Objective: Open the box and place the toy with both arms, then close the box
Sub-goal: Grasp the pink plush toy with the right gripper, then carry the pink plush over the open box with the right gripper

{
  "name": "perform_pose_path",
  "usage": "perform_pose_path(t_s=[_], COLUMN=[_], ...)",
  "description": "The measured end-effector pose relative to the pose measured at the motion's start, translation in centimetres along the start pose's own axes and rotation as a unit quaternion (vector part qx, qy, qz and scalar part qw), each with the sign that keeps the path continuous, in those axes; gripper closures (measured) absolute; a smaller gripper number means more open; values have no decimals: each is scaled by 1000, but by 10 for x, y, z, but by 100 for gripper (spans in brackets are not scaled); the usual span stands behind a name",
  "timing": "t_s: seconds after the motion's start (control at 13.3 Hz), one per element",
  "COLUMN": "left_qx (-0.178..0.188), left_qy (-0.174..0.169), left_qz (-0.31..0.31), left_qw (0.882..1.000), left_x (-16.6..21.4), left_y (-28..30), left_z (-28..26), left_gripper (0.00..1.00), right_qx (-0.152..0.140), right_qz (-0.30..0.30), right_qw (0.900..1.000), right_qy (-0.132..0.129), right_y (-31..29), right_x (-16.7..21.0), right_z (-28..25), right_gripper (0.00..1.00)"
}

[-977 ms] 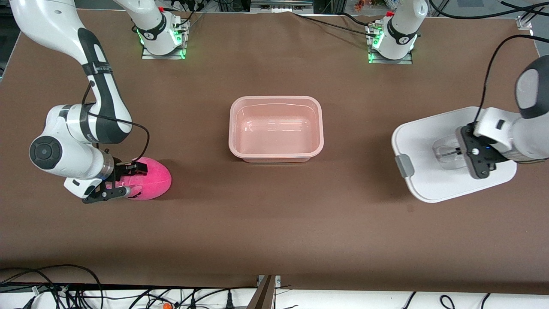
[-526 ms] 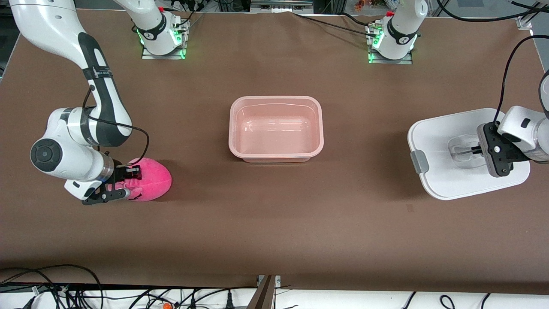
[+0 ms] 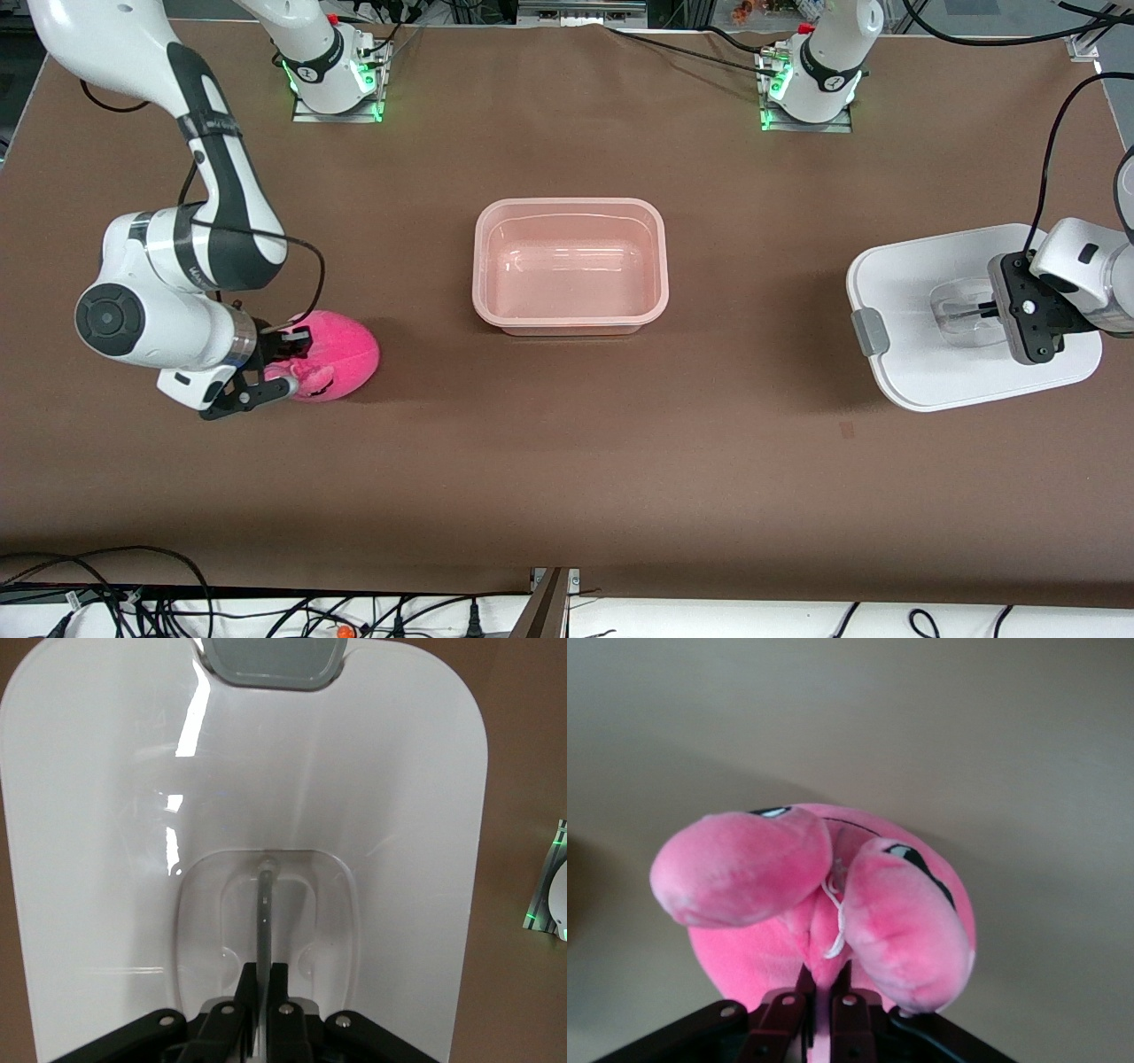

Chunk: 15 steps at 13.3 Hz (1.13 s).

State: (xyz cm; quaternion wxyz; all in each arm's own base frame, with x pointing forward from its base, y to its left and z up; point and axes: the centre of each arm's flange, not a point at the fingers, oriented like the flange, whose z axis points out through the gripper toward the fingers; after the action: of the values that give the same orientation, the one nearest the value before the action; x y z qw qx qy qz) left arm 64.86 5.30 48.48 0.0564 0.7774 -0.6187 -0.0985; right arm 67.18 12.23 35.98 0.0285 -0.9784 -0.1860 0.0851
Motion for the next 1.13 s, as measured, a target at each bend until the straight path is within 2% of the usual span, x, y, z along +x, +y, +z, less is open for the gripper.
perform_pose_path(t_s=[0.23,0.45,0.83,0.98,1.13], left_qx=[0,0,1,4,5], left_qy=[0,1,1,1,2], left_qz=[2,3,7,8,8], left_qw=[1000,1000,1000,1000,1000], left_x=[3,4,8,9,8], left_y=[0,1,1,2,2], left_z=[0,0,-1,-4,-5], left_gripper=[93,93,93,93,93], right_qx=[1,-11,-57,-67,-84], right_qz=[-65,-158,-287,-318,-358], right_qw=[997,987,955,944,928], right_qy=[-28,-40,-53,-54,-58], right_y=[-81,-188,-363,-402,-425], right_x=[1,-6,-45,-58,-64], right_z=[-47,-72,-78,-76,-71], right_gripper=[92,92,92,92,92])
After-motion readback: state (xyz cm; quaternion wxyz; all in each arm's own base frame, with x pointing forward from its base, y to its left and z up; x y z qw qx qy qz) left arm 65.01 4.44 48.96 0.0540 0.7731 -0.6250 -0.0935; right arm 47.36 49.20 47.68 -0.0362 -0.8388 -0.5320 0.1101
